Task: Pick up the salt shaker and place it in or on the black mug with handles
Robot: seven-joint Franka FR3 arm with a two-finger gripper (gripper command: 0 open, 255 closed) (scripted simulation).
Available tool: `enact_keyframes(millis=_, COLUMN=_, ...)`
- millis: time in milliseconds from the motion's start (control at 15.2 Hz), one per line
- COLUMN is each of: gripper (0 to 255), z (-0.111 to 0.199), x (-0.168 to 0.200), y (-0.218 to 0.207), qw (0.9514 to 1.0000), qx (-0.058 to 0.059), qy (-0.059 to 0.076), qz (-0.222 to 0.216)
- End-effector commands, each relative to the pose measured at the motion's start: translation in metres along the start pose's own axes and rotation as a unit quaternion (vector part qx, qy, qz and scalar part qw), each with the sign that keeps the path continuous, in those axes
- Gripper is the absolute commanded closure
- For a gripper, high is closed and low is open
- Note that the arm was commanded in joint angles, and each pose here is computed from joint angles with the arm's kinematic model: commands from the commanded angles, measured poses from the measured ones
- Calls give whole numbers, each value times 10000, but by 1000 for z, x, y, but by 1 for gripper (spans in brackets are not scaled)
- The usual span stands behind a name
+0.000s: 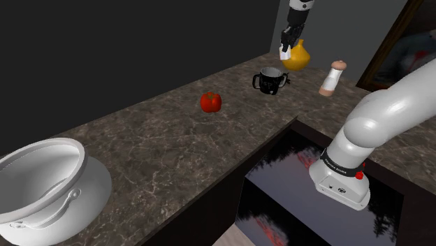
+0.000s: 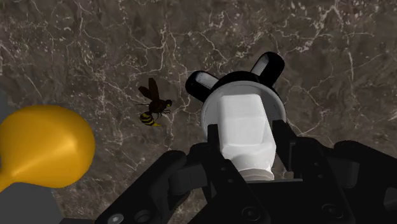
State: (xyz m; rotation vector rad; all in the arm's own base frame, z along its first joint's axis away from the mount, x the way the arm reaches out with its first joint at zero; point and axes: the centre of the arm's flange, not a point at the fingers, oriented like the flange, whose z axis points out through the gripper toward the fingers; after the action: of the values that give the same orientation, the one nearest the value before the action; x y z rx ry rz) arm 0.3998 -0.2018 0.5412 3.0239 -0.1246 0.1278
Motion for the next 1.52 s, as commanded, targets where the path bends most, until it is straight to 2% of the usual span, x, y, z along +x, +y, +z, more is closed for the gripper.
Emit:
enact_keyframes(millis=0, gripper=255, z=1, x=28, y=1, qw=10000, qx=-1, qy=1, qz=0)
enact_keyframes(millis=66, gripper=255, z=2, x=40, y=1, qw=10000, qx=-1, qy=1, qz=0)
enact_keyframes(millis=1122, gripper=255, z=85, x=33, y=-8, qw=10000, qx=-1, qy=1, qz=0)
enact_keyframes(millis=1452, gripper=255, z=85, x=33, y=-8, qw=10000, qx=-1, qy=1, qz=0)
